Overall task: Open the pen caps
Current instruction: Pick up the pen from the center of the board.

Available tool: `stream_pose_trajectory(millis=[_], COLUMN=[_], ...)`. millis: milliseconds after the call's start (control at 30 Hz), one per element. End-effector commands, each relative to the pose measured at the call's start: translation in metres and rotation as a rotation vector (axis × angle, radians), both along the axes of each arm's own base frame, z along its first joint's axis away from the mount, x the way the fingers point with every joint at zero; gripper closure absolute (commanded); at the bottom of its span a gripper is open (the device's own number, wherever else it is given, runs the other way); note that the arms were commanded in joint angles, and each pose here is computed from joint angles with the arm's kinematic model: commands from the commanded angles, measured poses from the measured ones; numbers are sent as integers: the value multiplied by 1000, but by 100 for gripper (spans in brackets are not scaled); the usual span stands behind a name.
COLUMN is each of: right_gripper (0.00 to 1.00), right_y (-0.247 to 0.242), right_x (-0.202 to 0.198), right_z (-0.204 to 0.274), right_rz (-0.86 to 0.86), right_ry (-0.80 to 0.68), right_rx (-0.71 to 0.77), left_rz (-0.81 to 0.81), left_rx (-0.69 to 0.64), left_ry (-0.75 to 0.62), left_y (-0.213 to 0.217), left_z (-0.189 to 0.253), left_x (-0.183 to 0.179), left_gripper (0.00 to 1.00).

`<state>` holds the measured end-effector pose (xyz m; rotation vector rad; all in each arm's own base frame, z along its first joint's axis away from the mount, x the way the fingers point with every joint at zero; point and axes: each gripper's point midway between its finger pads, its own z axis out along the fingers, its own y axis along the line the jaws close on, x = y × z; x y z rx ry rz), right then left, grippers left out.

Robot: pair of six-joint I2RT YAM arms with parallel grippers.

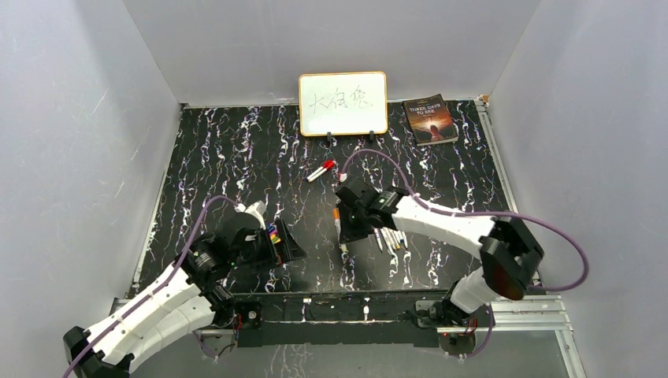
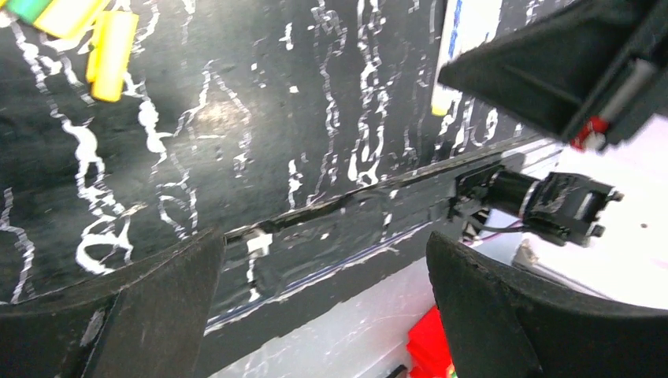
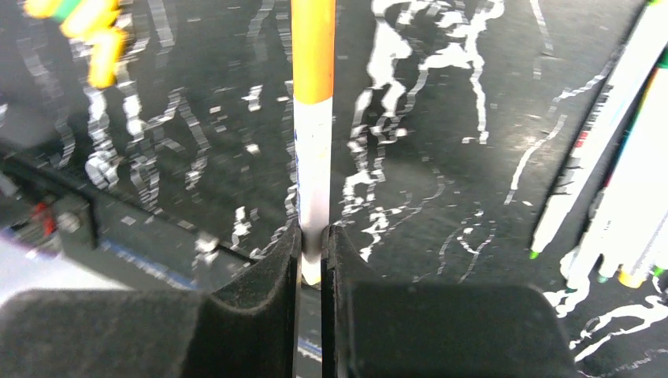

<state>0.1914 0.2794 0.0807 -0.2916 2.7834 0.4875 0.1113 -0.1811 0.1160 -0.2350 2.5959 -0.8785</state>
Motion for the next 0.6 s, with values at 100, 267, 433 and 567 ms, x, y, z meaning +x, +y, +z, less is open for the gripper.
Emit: stream_pose_trajectory(millis=[100, 267, 433, 567], right_gripper=[100, 100, 100, 100], right_y=[29, 37, 48, 58], right_x=[-20, -36, -48, -60], right_z=[63, 76, 78, 84], right_rz=[148, 182, 203, 219], right_ry=[-114, -111, -97, -99], right_rx=[268, 335, 354, 373], left_rz=[34, 69, 122, 159], left_rx=[-196, -260, -353, -392], left_ry=[-39, -31, -21, -19], left_y=[-41, -50, -56, -56], left_z=[34, 41, 41, 41], left_x=[26, 33, 37, 41], left_gripper=[2, 2, 2, 2])
